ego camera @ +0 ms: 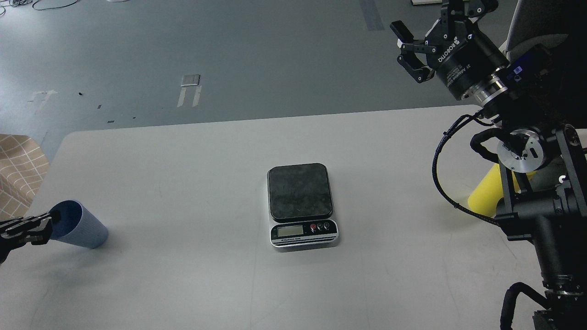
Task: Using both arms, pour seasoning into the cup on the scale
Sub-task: 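Close the left gripper around the blue cup, then lift the blue cup with the left gripper and carry it over the scale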
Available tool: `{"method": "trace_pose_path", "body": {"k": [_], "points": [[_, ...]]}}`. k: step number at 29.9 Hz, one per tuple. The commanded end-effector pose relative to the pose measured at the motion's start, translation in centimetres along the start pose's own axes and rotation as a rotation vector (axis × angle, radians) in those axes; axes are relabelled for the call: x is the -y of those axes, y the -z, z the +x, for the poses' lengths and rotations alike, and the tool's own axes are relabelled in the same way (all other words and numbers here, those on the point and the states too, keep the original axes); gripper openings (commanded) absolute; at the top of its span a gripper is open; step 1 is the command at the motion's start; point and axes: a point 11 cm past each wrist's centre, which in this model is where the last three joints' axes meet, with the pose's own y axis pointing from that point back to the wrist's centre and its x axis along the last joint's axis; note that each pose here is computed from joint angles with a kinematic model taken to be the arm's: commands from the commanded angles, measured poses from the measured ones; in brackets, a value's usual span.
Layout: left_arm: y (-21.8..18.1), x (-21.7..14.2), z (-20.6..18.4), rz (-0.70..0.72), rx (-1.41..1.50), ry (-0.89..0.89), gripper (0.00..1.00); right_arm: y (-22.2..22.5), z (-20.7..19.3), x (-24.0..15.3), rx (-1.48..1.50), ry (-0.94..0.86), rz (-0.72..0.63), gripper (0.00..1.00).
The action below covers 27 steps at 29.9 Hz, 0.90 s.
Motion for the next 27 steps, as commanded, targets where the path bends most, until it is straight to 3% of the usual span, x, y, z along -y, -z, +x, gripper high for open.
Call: {"method": "trace_pose_path", "body": {"k": [1,8,12,16,19,23,24,27], "points": [[0.1,-0.1,0.0,0.002,0.002,0.003,0.00,-0.1,0.0,-0.1,0.001,-0.003,-0.003,0.99],[-0.4,0.4,1.7,-0.017,0.069,-0.017,0.00,-0.3,0.1,-0.2,0.003,-0.004,-0.006,0.99],[-2.4,1.9,6.0,-0.074,0.185,-0.069,0.00,-0.3,0.0,-0.2,0.004,-0.003,-0.007,0.99],[-9.1,5.0,14.4,-0.226,0.212,-0.123,0.00,-0.3,0.1,-0.2,0.003,-0.004,-0.006,0.99],[-15.0,6.4,17.6,-0.358,0.243,-0.103,0.00,-0.4,0.1,-0.2,0.005,-0.005,-0.007,0.99],[-23.6,7.5,19.3,-0.552,0.299,-0.055,0.00,-0.6,0.0,-0.5,0.008,-0.007,-0.010,0.99],[-23.6,7.5,19.3,-0.553,0.299,-0.055,0.00,-0.6,0.0,-0.5,0.008,-0.007,-0.010,0.99],[-28.8,8.5,18.0,-0.646,0.405,0.019,0.00,-0.7,0.1,-0.9,0.007,-0.010,-0.011,0.99]]}}
